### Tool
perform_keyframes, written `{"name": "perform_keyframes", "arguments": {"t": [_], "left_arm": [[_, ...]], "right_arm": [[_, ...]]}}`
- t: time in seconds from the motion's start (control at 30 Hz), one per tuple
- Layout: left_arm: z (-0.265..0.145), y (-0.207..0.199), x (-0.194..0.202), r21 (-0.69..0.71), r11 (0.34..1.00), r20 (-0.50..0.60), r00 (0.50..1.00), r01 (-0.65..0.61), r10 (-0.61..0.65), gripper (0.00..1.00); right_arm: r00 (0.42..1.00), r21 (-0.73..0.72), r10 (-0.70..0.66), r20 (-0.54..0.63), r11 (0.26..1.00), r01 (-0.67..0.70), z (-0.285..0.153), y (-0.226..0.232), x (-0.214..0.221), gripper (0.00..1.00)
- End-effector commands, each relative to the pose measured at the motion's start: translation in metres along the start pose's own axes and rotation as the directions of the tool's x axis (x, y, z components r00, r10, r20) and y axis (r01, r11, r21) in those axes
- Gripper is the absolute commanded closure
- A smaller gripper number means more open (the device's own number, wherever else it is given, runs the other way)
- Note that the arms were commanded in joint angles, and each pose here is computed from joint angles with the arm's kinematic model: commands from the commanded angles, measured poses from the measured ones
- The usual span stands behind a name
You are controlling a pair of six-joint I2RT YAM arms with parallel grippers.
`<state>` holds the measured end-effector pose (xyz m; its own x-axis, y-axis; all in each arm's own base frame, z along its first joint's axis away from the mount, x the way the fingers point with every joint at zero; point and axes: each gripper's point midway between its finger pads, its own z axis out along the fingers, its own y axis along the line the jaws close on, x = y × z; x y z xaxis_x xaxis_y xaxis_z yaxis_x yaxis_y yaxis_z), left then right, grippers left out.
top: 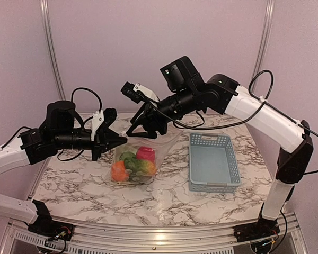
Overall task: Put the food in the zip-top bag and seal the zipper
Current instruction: Hold the zipper from the zipper food storage bag.
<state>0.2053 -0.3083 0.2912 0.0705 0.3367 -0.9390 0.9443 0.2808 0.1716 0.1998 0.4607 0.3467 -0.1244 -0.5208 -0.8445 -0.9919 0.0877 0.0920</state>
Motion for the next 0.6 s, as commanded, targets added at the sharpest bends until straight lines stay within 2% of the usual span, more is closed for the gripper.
{"name": "perform_keyframes", "arguments": {"t": [0.0, 0.3, 0.57], "left_arm": [[-0.013, -0.006, -0.026, 0.032, 0.999, 0.052, 0.999, 0.004, -0.005, 1.00], [-0.019, -0.005, -0.030, 0.015, 1.000, 0.069, 0.997, 0.026, -0.027, 1.00], [-0.018, -0.009, -0.027, 0.036, 0.998, 0.060, 0.997, 0.048, -0.050, 1.00]], "right_arm": [[0.998, -0.053, -0.052, 0.039, 0.997, 0.054, 0.009, 0.008, -0.008, 0.44], [0.998, -0.115, -0.045, 0.045, 0.992, 0.050, 0.021, 0.013, -0.008, 0.51], [0.998, -0.129, -0.040, 0.057, 0.991, 0.047, 0.022, 0.015, -0.011, 0.64]]}}
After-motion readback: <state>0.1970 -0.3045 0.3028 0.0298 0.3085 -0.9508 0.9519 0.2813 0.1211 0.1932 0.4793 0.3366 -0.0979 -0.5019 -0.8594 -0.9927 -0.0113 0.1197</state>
